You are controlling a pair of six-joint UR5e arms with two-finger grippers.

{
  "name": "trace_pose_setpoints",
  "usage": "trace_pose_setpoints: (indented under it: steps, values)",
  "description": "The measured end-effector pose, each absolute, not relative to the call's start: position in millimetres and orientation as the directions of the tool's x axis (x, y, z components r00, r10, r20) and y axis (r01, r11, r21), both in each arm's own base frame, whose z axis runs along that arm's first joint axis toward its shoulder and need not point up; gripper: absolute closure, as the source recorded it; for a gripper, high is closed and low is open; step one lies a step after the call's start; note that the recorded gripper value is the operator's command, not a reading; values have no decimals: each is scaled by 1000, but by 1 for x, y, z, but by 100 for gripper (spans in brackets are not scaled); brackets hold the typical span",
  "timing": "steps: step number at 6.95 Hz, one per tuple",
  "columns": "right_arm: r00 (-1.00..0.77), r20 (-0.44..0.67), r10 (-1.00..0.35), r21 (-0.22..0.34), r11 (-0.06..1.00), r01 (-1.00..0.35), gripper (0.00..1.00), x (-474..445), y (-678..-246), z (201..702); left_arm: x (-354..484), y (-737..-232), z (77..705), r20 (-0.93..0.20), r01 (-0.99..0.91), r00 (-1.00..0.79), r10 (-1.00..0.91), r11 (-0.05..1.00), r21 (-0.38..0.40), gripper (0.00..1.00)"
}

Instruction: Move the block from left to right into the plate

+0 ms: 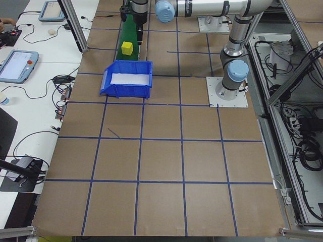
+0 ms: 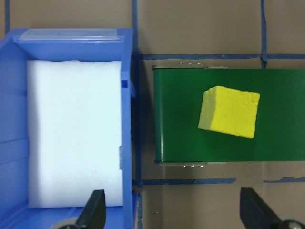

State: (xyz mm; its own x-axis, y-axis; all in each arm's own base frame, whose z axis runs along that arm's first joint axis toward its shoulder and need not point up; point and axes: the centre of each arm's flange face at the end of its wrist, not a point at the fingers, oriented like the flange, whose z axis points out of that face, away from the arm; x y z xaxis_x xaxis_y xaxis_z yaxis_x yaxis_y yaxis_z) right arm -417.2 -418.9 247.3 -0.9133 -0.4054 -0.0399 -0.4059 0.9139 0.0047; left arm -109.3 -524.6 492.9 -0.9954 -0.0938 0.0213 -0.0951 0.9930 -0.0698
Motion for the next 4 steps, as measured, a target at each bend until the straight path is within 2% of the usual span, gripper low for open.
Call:
trace_pose_setpoints:
  steps: [2,4]
  values:
    - [-915,-62,-400,-22,917,-399,0,-424,-419,232,-109,-485,515,6,-78,-997,-78,997,-19,0]
    - [-935,-58,-350,-31,937,-349,0,-412,-427,245,-114,-471,516,-3,17,-1000,17,1000,8,0]
